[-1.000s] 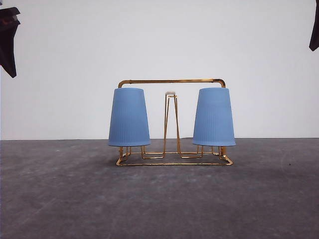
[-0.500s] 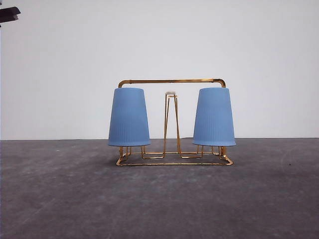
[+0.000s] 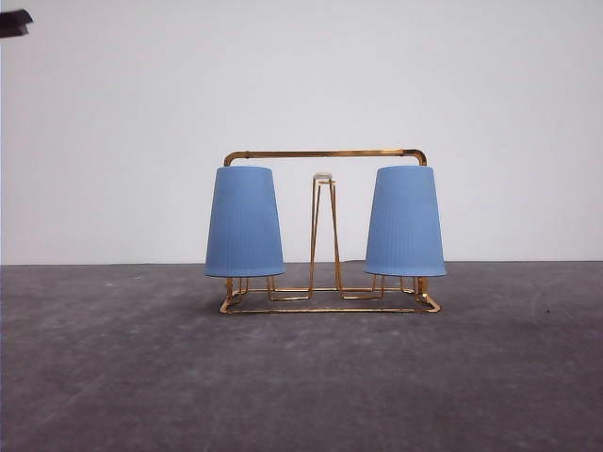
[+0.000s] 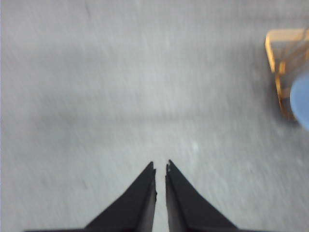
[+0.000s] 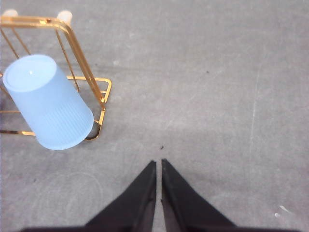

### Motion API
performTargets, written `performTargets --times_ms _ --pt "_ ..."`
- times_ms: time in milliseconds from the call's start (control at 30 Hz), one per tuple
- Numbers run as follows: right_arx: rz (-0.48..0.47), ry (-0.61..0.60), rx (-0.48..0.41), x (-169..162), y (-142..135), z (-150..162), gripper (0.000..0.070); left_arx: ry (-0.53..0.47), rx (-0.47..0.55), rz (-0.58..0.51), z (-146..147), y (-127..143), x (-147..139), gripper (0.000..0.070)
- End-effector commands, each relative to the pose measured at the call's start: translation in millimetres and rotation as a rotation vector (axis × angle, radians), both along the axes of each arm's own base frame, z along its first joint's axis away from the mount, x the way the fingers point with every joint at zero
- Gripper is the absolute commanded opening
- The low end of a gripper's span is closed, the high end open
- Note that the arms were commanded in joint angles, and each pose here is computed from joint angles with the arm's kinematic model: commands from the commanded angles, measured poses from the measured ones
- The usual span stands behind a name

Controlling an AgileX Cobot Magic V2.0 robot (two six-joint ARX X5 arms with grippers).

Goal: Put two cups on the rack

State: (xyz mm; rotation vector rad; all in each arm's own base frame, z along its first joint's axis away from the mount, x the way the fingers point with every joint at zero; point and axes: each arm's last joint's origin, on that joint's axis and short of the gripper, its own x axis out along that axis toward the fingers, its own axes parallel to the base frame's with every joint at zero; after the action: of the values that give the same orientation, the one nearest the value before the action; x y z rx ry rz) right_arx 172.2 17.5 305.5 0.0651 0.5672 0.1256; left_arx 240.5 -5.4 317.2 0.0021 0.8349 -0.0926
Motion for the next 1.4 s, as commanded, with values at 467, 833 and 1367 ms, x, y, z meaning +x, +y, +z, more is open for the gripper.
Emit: performTargets --times_ms 467,833,1367 --pt "-0.003 -0.048 0.013 4 1 6 0.0015 -0.573 -0.022 0.013 -131 2 -123 0.0016" --pt "-0.003 -0.049 0.013 4 1 6 0.0015 -0.659 -0.019 0.020 -164 2 -146 0.0016" --pt "-0.003 -0.049 0.013 4 1 6 0.0015 -0.644 -0.029 0.085 -167 4 -146 0.0016"
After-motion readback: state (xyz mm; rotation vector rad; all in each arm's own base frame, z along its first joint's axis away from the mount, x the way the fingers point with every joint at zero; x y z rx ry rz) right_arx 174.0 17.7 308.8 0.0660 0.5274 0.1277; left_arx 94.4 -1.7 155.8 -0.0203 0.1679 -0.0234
